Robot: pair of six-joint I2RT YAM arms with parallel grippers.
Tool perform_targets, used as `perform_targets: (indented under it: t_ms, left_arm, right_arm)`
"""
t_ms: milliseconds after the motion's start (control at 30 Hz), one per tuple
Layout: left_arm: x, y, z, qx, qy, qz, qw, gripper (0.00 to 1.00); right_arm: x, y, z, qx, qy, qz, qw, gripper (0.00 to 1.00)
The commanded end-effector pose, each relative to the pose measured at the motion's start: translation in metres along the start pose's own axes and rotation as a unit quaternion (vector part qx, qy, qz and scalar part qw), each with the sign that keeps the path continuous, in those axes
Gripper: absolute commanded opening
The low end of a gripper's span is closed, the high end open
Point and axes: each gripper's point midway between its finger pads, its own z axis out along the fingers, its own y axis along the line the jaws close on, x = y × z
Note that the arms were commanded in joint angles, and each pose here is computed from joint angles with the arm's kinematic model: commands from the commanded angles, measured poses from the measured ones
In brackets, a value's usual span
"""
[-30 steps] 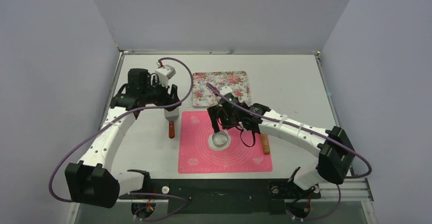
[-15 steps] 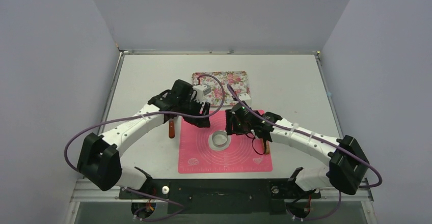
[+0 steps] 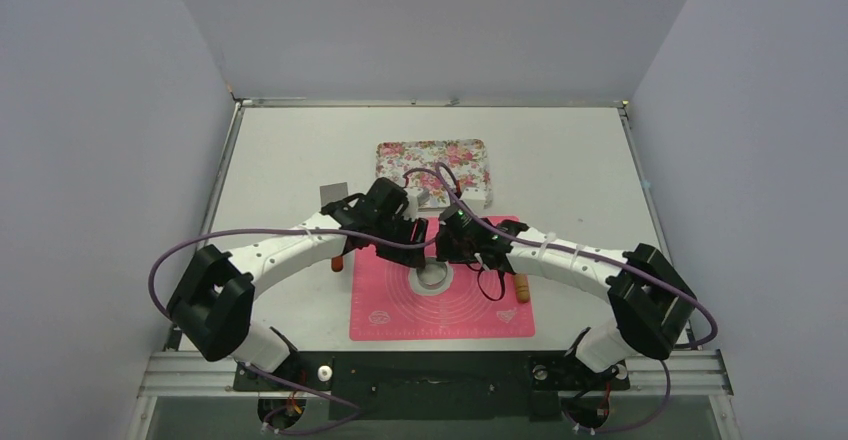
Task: Roll out the dumpling wrappers from the dough
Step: Press the dumpling wrapper on the work surface.
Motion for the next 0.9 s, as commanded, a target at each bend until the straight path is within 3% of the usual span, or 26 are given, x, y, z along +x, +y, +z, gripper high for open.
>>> perform_targets:
  t_ms: [0,200,333,667,867]
  left_arm:
    - [-0.019,0.001,0.008,-0.005,-0.043,-0.02,0.999,0.49]
    - [-0.023,-0.003,0.015,0.006,-0.06,-0.052,0.997,0.48]
    - [-0.016,0.006,0.025,-0.006,-0.059,-0.077,0.995,0.43]
    - [-0.008,0.014,0.036,-0.017,-0.048,-0.097,0.994,0.4]
    - [0.001,0.021,0.044,-0.031,-0.036,-0.109,0.993,0.31]
  right_arm:
    - [-0.021,0.009,-0.001,0.0,-0.041,0.026,0.999,0.37]
    - [-0.003,0.007,0.005,-0.002,-0.011,0.015,1.0,0.35]
    - [0.01,0.006,0.008,-0.014,0.005,0.018,1.0,0.33]
    - [0.019,0.001,0.016,-0.007,0.013,0.015,1.0,0.3]
    - [0.032,-0.001,0.02,-0.004,0.031,0.002,0.999,0.22]
